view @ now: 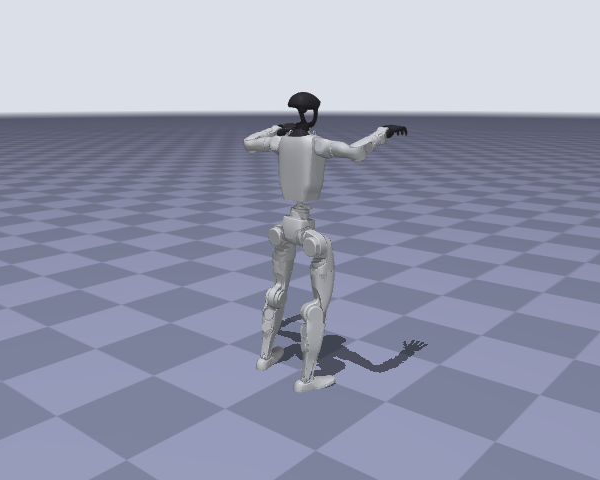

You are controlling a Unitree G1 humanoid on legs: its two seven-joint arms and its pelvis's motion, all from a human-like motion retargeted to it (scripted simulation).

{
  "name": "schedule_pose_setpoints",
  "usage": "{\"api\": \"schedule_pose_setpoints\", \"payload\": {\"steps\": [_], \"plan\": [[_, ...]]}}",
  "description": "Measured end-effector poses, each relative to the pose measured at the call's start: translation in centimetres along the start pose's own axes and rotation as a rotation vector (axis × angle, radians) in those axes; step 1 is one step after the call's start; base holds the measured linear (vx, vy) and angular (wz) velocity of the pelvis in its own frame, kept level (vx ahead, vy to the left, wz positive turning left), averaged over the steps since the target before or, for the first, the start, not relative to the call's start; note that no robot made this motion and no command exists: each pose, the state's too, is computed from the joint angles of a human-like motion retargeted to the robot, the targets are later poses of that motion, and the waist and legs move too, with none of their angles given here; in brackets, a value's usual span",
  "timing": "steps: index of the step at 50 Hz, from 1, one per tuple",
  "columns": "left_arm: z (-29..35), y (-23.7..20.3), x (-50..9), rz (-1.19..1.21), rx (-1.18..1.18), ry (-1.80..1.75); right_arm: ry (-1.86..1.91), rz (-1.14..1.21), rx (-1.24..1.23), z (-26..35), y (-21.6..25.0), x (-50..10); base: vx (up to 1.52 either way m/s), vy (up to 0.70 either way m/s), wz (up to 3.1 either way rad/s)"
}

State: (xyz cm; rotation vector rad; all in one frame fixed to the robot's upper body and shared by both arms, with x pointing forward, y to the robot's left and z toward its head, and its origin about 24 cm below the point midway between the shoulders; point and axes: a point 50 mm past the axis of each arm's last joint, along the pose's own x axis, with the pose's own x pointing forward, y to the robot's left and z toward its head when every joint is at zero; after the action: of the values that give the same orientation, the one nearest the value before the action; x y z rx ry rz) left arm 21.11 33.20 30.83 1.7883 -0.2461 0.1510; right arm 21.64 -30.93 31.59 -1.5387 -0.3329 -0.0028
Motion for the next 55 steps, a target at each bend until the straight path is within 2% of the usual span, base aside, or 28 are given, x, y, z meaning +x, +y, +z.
{"api": "schedule_pose_setpoints", "payload": {"steps": [15, 22, 27, 32, 38, 42, 45, 47, 51, 53, 55], "plan": [[2.9, 0.1, -1.3, 0.251, -0.213, -0.125, -0.168, -0.221, 0.166, 2.6, 0.8, -0.9, 0.04, 0.0, -0.01], [5.5, -2.6, -2.7, 0.308, -0.581, -0.19, -0.236, -0.373, 0.318, 4.0, 2.3, -1.0, 0.15, 0.02, 0.02], [7.0, -7.7, -3.0, 0.238, -0.99, -0.124, -0.279, -0.601, 0.595, 4.9, 3.3, -0.4, 0.19, 0.03, -0.01], [8.6, -11.2, -4.0, 0.112, -1.107, -0.085, -0.438, -0.787, 0.854, 8.1, 2.8, 0.3, 0.26, 0.04, -0.17], [10.2, -13.7, -7.3, -0.036, -1.397, -0.007, -0.657, -0.764, 1.197, 12.1, 3.0, -0.4, 0.38, 0.11, -0.02], [12.3, -14.8, -6.2, 0.089, -1.547, 0.005, -0.559, -0.647, 1.431, 12.8, 7.0, -0.4, 0.48, 0.21, 0.4], [16.2, -11.7, -1.8, 0.353, -1.645, -0.156, -0.319, -0.566, 1.593, 11.8, 11.6, -1.7, 0.58, 0.11, 1.33], [18.2, -6.8, 0.7, 0.563, -1.66, -0.362, -0.19, -0.498, 1.703, 11.1, 13.8, -4.0, 0.72, 0.01, 1.37], [19.7, 2.2, 1.1, 0.911, -1.49, -0.734, -0.083, -0.294, 1.478, 9.7, 14.0, -8.7, 0.87, -0.13, 1.03], [20.2, 4.4, 0.5, 0.996, -1.537, -0.837, -0.014, -0.209, 1.432, 9.2, 14.5, -9.7, 1.03, -0.32, 0.78], [20.6, 5.1, 0.3, 1.018, -1.634, -0.878, 0.041, -0.157, 1.497, 9.4, 15.8, -9.8, 1.11, -0.4, 0.34]]}}
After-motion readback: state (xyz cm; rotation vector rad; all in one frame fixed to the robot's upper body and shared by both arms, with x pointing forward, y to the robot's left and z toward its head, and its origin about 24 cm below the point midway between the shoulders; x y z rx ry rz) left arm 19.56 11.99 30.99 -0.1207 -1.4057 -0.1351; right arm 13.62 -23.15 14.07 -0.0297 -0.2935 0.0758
